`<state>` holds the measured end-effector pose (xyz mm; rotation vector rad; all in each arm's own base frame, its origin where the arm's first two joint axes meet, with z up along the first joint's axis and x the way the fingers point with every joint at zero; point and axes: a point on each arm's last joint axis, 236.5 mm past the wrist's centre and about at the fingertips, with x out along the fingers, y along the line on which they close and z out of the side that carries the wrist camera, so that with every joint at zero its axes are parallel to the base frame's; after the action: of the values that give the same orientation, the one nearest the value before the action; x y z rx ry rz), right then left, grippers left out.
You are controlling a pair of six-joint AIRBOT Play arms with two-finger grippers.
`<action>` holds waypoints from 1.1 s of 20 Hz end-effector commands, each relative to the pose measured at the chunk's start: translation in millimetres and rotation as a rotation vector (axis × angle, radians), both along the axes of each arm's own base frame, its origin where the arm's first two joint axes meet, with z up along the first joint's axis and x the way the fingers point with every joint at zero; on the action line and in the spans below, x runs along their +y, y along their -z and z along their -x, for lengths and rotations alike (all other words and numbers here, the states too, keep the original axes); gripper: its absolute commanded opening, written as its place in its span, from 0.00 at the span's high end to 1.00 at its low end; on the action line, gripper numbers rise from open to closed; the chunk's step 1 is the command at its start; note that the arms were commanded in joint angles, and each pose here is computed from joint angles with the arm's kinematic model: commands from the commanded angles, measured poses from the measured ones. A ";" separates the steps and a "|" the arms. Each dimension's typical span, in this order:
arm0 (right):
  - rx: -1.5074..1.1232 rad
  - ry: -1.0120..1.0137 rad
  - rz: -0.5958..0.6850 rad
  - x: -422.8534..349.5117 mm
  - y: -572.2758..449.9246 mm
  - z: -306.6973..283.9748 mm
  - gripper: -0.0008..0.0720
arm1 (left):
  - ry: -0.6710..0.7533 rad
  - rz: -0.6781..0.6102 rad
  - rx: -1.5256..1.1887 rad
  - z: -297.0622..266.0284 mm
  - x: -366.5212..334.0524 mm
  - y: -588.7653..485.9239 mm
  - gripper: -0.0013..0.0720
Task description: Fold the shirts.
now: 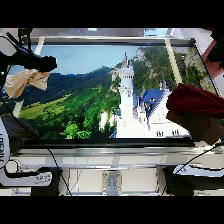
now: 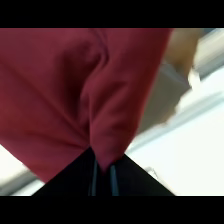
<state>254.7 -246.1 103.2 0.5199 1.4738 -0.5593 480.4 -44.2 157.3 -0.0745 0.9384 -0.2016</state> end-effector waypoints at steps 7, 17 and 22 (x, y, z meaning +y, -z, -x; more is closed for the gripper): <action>0.244 0.080 -0.076 12.1 75.7 57.1 0.42 | 0.012 0.065 0.002 1.3 -13.7 -3.4 0.97; -1.081 -0.509 -0.347 220.7 -131.5 -205.4 0.43 | 0.014 0.078 0.007 2.4 -16.3 -3.6 0.97; -0.987 -0.835 -0.193 361.1 -63.0 -227.1 0.43 | 0.035 0.072 0.090 19.5 -18.2 7.1 0.97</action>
<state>467.2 42.4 178.8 0.3795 0.7363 0.4087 470.9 -61.1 155.8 -0.1368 0.9754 -0.2568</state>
